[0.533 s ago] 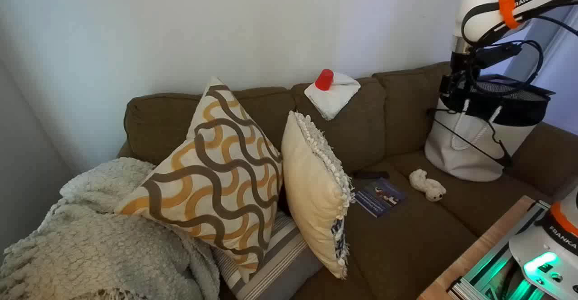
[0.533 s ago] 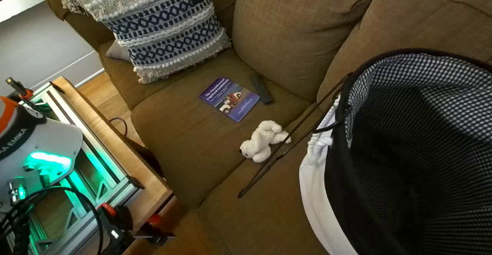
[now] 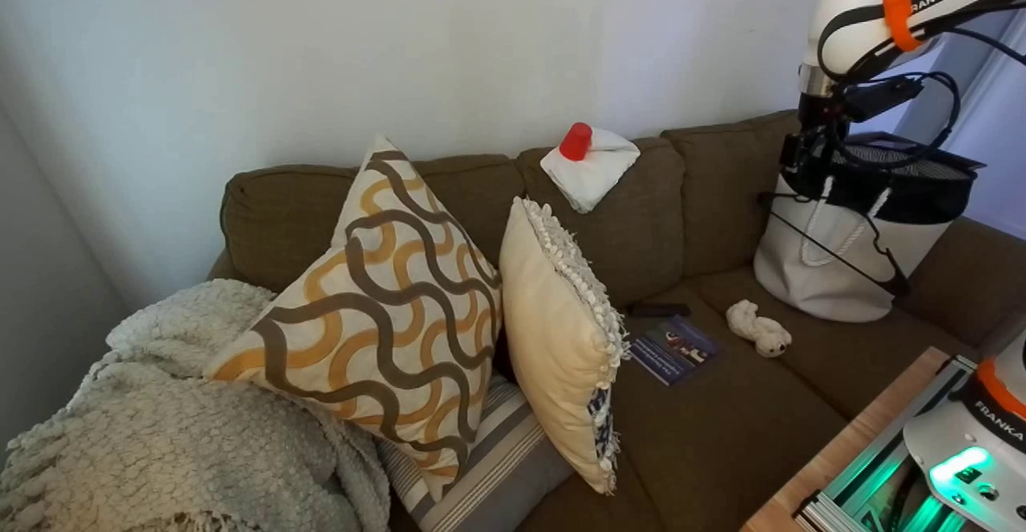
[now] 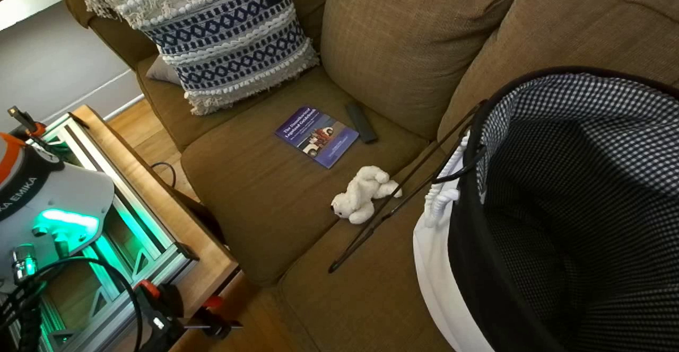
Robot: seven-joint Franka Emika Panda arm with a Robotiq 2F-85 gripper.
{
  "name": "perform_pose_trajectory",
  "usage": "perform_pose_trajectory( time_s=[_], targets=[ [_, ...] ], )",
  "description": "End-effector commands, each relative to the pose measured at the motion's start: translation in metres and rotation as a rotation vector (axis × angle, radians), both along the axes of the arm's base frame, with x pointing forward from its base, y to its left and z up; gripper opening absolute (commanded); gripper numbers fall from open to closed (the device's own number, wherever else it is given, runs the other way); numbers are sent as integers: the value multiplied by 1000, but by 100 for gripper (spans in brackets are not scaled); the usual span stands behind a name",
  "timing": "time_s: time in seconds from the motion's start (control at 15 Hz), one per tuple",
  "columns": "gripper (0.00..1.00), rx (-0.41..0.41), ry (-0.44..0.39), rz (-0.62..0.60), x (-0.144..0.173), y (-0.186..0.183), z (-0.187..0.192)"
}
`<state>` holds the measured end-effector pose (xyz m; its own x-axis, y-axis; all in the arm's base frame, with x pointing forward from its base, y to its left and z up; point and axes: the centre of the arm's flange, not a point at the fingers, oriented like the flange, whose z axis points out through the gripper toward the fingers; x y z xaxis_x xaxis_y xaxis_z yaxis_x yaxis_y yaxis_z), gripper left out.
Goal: Move the remote control from the seat to the backrest of the couch
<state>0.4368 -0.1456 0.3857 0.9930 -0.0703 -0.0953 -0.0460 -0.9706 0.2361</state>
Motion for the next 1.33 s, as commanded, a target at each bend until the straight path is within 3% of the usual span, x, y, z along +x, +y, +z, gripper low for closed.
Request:
perform_pose_trajectory(
  time_s=[0.0,0.4,0.73,0.8,0.93,1.13,1.27],
  targets=[
    [100,54,34,69,28,-27,-22],
    [100,181,138,103,79,-56,-101],
    [100,210,329,81,98,-47,-191],
    [100,187,260,108,78,-40,-168],
    [100,190,283,112,81,-39,-185],
    [100,185,264,113,84,-40,-174],
    [100,163,232,292,75,-30,-178]
  ],
)
